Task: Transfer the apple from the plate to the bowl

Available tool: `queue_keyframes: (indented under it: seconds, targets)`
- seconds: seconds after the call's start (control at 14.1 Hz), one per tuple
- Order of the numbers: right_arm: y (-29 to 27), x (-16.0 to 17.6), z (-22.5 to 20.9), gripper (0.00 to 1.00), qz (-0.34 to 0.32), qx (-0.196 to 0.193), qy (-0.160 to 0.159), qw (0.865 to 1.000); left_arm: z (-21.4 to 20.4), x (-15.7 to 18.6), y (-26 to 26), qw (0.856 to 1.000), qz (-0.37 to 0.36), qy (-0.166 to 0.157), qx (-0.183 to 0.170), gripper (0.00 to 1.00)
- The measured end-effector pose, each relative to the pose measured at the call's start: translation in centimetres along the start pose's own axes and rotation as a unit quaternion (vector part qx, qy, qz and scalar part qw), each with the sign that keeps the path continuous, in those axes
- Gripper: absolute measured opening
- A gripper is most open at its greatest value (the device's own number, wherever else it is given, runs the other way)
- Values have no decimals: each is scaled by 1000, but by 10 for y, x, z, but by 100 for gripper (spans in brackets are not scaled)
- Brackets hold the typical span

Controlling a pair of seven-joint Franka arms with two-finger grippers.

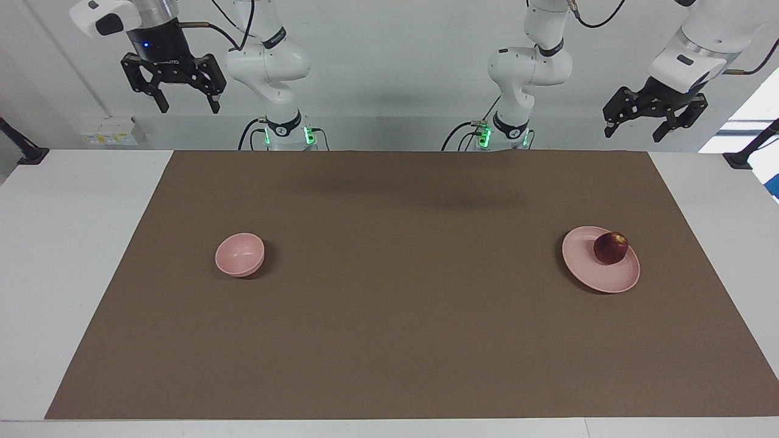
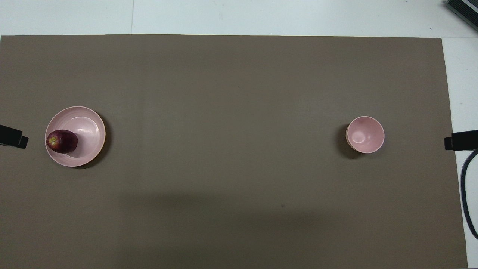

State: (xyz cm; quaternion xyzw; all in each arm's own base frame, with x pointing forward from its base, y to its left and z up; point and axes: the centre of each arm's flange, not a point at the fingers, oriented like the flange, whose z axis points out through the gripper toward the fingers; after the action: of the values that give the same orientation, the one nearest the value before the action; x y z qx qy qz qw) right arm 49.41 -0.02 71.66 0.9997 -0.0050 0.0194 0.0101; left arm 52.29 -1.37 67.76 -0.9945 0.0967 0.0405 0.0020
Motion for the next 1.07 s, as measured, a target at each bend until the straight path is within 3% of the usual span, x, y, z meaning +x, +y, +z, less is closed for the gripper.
queue_keyframes:
  seconds: [0.36, 0.64, 1.07]
  targets:
    - [0, 0, 0, 100, 0, 0, 0, 1000, 2, 0, -1, 1000, 3, 3, 0, 100]
    - [0, 0, 0, 100, 0, 0, 0, 1000, 12, -2, -12, 999, 35, 33, 4, 100]
    - [1, 0, 1, 100, 1, 0, -2, 1000, 67, -7, -28, 999, 32, 12, -6, 100]
